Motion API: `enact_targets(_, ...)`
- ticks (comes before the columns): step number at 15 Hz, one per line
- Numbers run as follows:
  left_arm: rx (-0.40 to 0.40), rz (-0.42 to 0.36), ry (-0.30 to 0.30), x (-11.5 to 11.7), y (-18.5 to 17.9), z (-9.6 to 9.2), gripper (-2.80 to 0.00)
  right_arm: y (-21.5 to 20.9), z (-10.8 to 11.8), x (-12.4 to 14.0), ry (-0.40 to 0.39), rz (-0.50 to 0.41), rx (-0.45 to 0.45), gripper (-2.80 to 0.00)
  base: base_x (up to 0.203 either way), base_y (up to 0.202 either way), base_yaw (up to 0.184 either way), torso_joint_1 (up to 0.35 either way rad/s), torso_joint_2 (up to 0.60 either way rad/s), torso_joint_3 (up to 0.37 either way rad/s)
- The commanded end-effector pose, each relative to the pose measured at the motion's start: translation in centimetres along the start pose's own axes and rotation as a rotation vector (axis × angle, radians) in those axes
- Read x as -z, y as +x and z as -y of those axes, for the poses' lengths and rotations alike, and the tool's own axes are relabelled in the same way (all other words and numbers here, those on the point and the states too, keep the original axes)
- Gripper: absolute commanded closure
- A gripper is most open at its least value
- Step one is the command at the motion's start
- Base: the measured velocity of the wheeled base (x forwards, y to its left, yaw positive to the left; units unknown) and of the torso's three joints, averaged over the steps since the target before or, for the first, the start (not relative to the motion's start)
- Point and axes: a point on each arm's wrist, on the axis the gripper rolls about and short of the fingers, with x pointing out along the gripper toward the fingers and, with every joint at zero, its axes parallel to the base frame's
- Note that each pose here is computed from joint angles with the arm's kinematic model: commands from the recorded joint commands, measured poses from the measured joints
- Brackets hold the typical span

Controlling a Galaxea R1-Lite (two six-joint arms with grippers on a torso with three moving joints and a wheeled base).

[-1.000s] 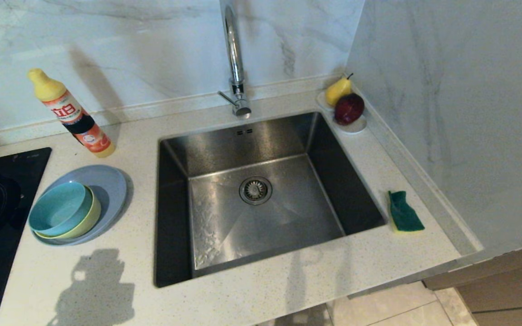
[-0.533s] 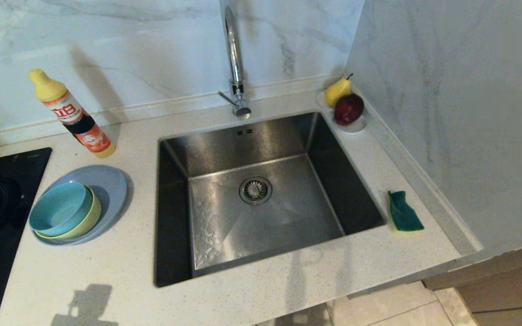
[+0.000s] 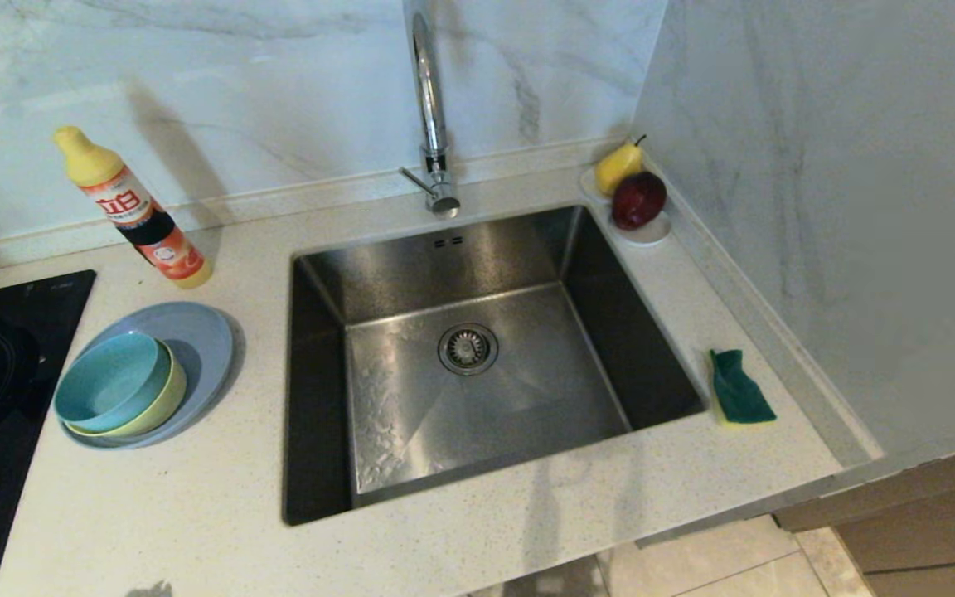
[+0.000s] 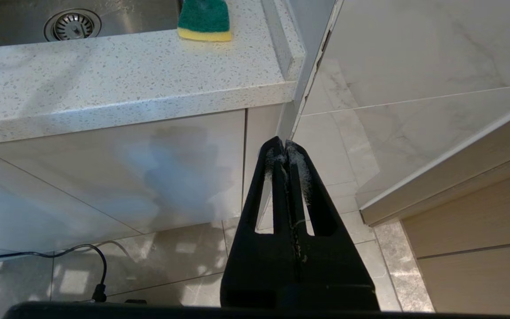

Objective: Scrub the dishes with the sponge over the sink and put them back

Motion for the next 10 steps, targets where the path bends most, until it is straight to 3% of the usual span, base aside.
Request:
enact_targets(1, -0.006, -0.008, -0.016, 0.95, 0.04, 0.02, 0.00, 0.00, 0.00, 0.01, 0.000, 0.000, -0.001, 0.00, 0.000, 0.000, 0.000, 0.000, 0.00, 0.000)
enact_targets(10, -0.009, 0.003, -0.040, 0.90, 0.06, 0.01, 0.00, 0.01, 0.00, 0.00, 0.002, -0.001, 0.001, 0.00, 0.000, 0.000, 0.000, 0.000, 0.00, 0.000)
